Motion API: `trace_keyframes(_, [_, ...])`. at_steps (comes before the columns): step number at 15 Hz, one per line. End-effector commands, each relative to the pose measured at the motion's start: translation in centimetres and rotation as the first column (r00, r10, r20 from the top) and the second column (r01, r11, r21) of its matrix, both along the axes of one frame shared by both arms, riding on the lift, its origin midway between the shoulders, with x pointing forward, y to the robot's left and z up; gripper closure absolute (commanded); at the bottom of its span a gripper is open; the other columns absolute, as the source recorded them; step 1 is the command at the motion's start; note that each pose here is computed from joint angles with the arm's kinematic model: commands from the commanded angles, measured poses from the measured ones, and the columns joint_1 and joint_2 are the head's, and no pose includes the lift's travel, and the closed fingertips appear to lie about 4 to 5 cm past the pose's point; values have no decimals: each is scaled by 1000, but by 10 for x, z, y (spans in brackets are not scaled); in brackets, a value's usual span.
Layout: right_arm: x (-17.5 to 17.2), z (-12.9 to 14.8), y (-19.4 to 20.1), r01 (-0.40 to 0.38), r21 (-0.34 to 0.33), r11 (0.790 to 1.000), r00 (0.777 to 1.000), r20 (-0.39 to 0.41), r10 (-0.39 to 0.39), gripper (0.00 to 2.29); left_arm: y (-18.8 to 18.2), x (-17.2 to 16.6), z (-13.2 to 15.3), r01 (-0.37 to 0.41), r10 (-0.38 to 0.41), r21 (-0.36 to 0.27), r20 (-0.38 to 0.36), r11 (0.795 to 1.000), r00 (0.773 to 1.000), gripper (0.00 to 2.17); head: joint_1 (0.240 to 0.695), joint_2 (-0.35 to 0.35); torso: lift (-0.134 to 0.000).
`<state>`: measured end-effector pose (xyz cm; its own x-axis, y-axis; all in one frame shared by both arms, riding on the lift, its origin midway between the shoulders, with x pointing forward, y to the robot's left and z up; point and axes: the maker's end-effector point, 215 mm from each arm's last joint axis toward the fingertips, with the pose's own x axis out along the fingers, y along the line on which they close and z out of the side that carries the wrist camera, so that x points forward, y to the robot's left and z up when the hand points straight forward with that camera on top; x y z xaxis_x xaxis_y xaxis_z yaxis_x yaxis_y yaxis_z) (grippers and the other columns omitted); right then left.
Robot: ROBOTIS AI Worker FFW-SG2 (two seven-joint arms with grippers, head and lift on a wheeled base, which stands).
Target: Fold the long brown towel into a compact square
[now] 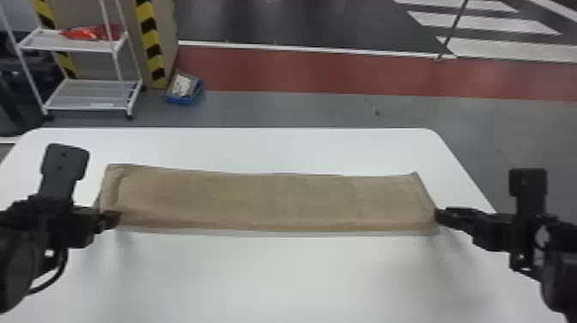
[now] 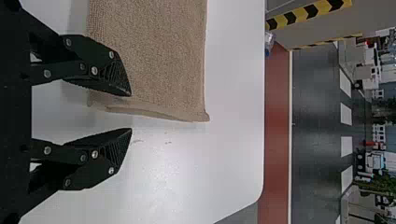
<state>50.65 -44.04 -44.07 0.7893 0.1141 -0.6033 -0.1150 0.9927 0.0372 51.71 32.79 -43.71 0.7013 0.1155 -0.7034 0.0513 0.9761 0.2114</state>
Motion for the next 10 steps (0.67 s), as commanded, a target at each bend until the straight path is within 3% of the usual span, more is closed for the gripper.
trace_keyframes(1, [-1, -2, -1, 7, -4, 1000, 1000, -16, -7, 1663, 1, -2, -1, -5, 5, 7, -1, 1000, 1000, 1406, 695, -121, -123])
trace_keyframes(2, [0, -2, 0, 5, -4, 1000, 1000, -15, -5, 1663, 2, -1, 0, -9, 9, 11, 2, 1000, 1000, 1622, 695, -121, -123])
trace_keyframes(8, [3, 0, 1, 3, -8, 1000, 1000, -12, -3, 1663, 7, -12, 3, -9, 9, 32, -9, 999, 1000, 1632, 695, -121, -123])
trace_keyframes(10, [8, 4, 5, -7, -19, 1000, 1000, -5, 7, 1663, 10, -29, 5, -20, 22, 40, -44, 999, 999, 1632, 695, -115, -123])
